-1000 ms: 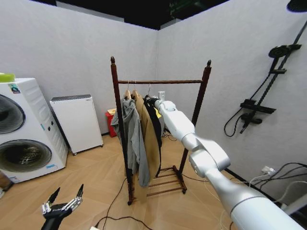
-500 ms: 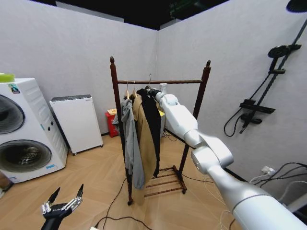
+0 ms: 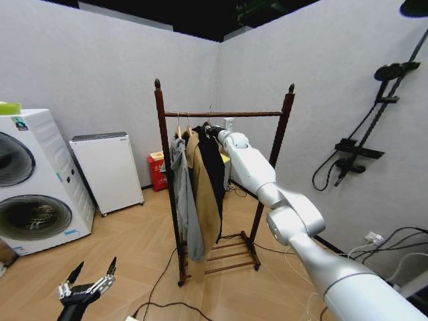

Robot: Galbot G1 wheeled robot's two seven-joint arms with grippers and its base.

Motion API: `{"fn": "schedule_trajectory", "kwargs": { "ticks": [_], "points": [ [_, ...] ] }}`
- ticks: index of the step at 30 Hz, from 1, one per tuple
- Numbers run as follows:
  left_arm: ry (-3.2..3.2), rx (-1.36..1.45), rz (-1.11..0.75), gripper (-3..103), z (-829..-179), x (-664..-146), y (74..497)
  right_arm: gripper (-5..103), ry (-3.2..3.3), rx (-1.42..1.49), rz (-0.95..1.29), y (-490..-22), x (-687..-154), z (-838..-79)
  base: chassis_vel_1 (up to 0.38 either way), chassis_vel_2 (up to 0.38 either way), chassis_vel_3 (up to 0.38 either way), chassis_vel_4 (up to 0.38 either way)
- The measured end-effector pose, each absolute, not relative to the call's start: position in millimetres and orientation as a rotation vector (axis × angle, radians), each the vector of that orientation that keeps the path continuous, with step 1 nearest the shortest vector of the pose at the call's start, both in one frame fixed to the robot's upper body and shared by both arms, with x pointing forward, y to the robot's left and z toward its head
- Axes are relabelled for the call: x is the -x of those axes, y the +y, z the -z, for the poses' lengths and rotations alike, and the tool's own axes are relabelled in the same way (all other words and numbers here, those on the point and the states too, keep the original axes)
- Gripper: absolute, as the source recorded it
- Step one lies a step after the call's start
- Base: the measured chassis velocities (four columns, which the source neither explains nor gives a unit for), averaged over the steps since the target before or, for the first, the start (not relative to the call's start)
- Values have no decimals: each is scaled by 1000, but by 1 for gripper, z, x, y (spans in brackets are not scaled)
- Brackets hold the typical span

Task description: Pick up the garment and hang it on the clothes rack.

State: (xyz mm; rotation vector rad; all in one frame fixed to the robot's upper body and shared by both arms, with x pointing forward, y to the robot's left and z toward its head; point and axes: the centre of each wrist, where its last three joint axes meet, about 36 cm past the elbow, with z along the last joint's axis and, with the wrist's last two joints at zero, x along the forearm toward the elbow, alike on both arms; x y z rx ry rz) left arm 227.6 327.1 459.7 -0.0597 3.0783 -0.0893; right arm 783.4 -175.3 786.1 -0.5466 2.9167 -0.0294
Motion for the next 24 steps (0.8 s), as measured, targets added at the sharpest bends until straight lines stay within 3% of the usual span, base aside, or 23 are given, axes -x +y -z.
{"fn": "schedule_trajectory", "kwargs": {
  "ticks": [12,24],
  "points": [
    [3078,60,89,100,-460,-228,327,9,2961,600,14,-166,-781,-779,-108,103,112,-90],
    [3078,60,89,100,-460,-228,327,9,3007,620,-13,-182,-768,-761,10,-5,-7,4]
  ]
}}
